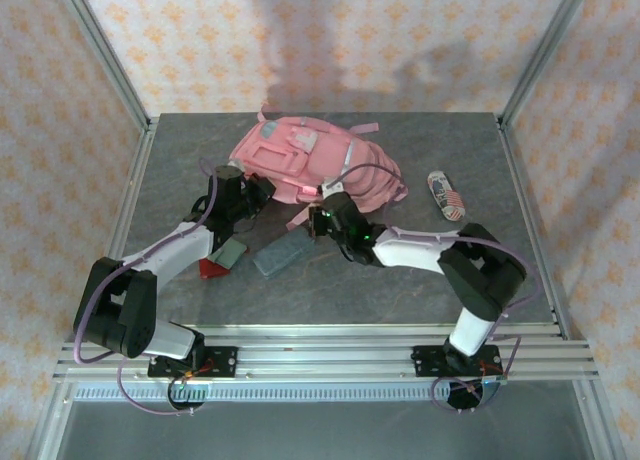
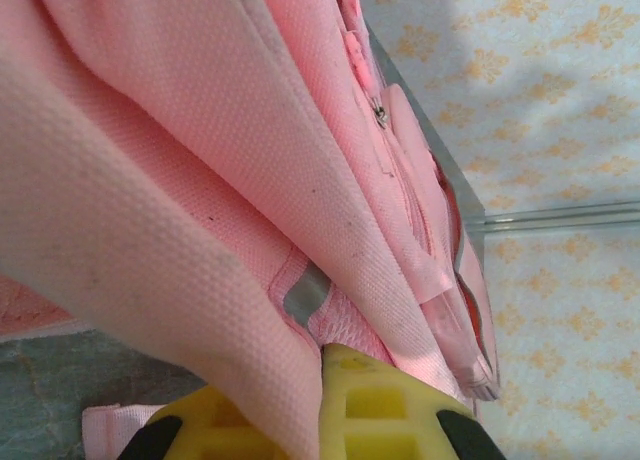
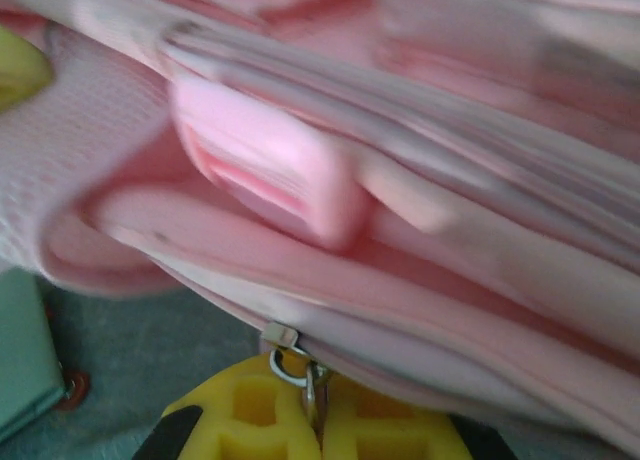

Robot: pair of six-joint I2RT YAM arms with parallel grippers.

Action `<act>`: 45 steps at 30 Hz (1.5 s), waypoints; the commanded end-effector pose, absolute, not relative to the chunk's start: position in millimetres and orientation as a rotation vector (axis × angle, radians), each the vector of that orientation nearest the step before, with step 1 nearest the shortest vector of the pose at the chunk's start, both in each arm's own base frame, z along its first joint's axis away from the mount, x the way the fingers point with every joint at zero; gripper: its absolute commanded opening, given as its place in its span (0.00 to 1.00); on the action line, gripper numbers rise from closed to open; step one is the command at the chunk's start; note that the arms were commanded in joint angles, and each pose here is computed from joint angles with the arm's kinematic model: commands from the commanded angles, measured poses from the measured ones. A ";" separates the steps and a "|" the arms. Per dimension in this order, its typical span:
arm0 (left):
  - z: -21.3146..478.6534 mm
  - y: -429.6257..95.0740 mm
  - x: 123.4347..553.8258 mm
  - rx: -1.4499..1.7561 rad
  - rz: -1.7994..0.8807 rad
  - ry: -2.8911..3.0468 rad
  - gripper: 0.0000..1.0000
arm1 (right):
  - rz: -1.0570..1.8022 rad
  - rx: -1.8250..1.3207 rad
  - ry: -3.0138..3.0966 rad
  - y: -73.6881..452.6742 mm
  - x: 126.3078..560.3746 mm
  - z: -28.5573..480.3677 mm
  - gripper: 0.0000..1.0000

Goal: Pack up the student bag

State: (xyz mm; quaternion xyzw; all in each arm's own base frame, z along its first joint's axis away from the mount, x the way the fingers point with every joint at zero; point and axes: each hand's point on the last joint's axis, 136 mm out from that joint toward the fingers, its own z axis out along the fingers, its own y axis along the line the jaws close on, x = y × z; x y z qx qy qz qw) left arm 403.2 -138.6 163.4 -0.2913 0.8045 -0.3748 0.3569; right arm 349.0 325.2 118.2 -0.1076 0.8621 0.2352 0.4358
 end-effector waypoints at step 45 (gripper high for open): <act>144.7 -167.4 356.6 -0.551 -0.943 2.117 0.55 | 0.907 -0.229 2.343 348.2 287.2 84.3 0.00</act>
